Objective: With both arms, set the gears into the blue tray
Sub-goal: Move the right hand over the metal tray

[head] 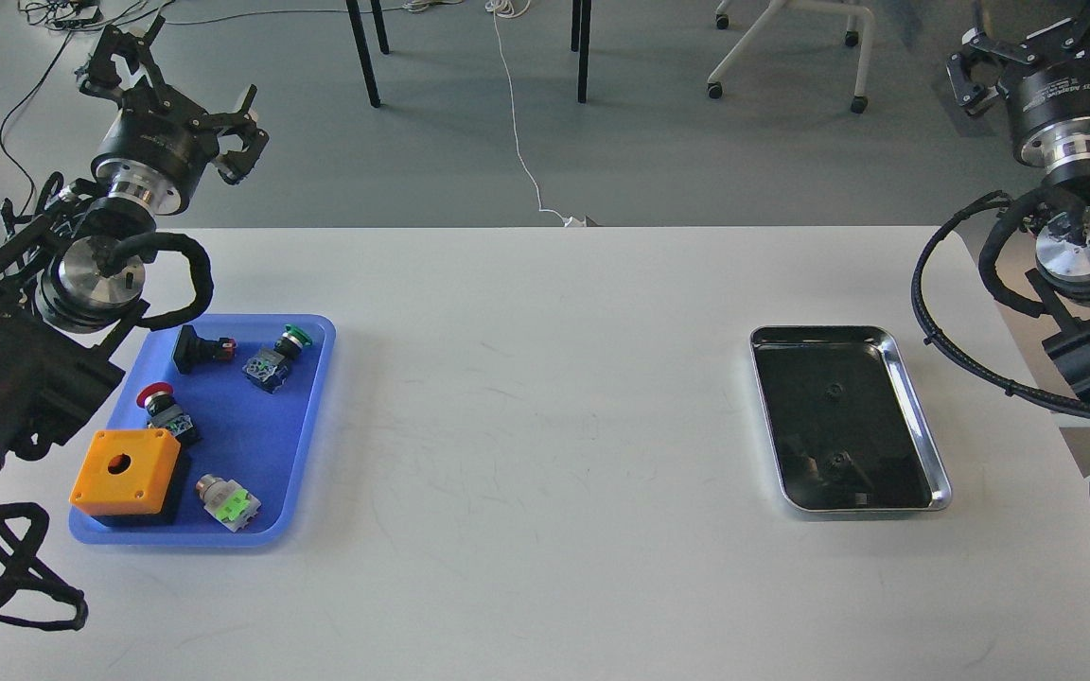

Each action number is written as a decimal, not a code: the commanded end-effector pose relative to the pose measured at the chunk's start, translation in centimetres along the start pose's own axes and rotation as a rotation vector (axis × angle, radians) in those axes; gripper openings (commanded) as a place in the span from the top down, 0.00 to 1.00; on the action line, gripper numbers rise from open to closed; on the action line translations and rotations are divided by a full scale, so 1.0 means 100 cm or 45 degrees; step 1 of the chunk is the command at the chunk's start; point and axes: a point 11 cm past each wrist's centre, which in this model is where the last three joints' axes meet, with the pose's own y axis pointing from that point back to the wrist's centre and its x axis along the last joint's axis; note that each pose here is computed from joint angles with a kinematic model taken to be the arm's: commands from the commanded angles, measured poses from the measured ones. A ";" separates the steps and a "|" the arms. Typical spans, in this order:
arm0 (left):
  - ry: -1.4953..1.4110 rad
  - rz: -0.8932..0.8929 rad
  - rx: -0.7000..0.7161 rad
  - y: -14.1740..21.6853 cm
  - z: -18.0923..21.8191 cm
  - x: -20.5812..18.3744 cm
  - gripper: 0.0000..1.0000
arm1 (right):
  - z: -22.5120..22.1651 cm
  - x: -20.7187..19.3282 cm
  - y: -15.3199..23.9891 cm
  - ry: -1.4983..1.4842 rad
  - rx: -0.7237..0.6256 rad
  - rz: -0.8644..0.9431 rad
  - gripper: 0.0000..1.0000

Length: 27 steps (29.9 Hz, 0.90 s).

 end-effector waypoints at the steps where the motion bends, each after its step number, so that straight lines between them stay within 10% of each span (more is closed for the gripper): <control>1: -0.003 -0.004 -0.019 -0.001 0.004 -0.001 0.02 | -0.001 0.000 0.000 0.001 -0.001 -0.012 0.01; 11: -0.023 -0.004 -0.007 0.000 0.006 0.001 0.02 | -0.019 -0.038 -0.024 0.235 -0.080 -0.169 0.01; 27: -0.078 -0.020 -0.070 0.008 0.044 0.014 0.02 | 0.052 -0.181 -0.028 1.497 -0.764 -1.013 0.01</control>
